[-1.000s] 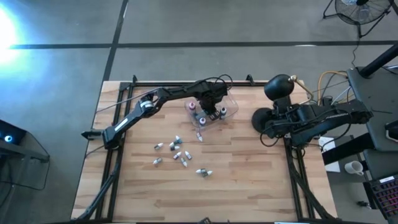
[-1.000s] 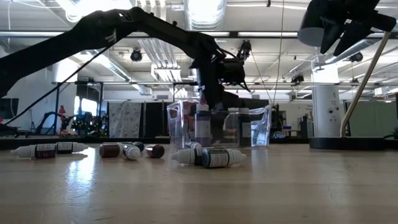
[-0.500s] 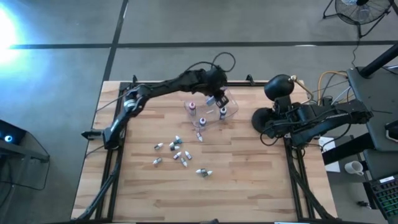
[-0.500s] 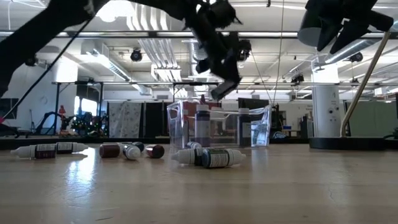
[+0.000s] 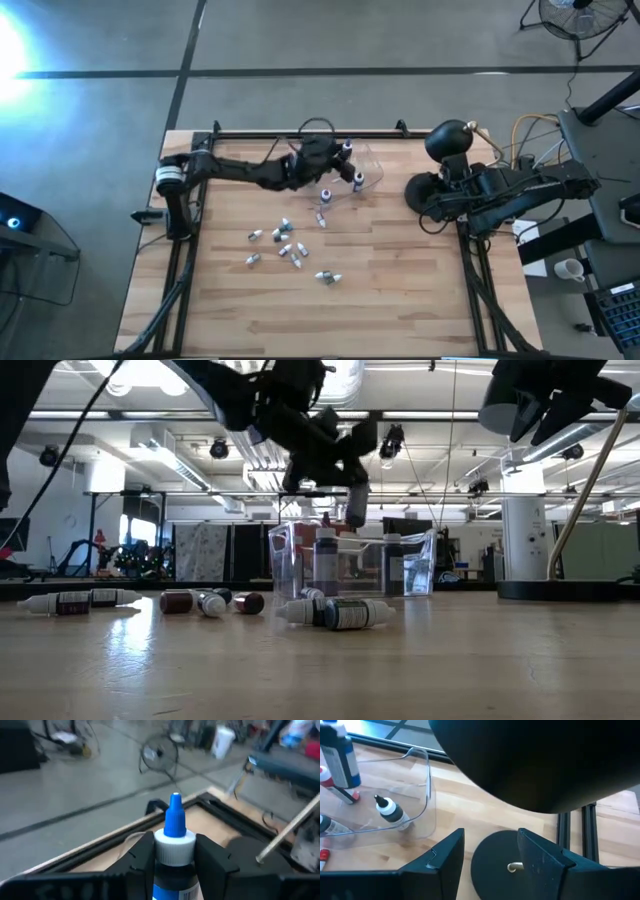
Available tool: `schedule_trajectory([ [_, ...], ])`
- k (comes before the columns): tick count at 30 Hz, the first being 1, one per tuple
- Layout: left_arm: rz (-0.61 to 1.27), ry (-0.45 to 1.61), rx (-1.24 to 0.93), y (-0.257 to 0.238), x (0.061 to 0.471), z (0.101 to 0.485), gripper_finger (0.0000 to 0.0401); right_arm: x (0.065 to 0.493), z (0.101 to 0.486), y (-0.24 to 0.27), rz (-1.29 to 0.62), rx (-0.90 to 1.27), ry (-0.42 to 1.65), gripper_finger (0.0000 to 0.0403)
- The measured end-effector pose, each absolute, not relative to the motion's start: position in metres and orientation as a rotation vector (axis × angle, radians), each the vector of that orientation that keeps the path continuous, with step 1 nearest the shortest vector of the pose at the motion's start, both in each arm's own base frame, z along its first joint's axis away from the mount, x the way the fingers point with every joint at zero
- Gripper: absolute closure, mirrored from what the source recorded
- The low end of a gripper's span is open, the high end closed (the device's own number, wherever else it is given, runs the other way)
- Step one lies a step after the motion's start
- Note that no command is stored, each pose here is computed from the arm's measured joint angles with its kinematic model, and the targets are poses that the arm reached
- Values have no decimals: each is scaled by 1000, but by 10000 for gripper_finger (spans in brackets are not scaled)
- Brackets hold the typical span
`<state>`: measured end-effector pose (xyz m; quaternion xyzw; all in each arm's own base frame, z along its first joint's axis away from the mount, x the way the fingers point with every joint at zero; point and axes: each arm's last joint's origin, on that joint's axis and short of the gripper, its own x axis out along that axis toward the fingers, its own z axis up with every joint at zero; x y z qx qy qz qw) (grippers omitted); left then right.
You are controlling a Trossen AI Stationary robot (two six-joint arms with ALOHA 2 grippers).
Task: Pick & Place food coloring
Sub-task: Put the large blue food coloring bottle into the transparent bin
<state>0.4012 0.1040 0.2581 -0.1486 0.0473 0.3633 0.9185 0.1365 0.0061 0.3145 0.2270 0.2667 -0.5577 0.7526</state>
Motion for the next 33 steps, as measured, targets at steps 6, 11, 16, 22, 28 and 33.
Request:
schedule_trajectory([
  [6,817,146,-299,102,393,241,313,135,315,6,-1217,490,577,227],
  [11,832,144,-293,101,392,239,314,131,317,5,-1205,487,573,227],
  [16,799,133,-243,85,386,261,315,128,319,4,-1200,499,566,227],
  [22,939,127,-144,60,347,304,316,124,321,3,-1193,501,555,227],
  [28,1129,53,-253,38,294,284,316,123,322,3,-1190,492,552,227],
  [33,1259,10,-276,30,263,247,316,123,321,3,-1190,491,552,227],
])
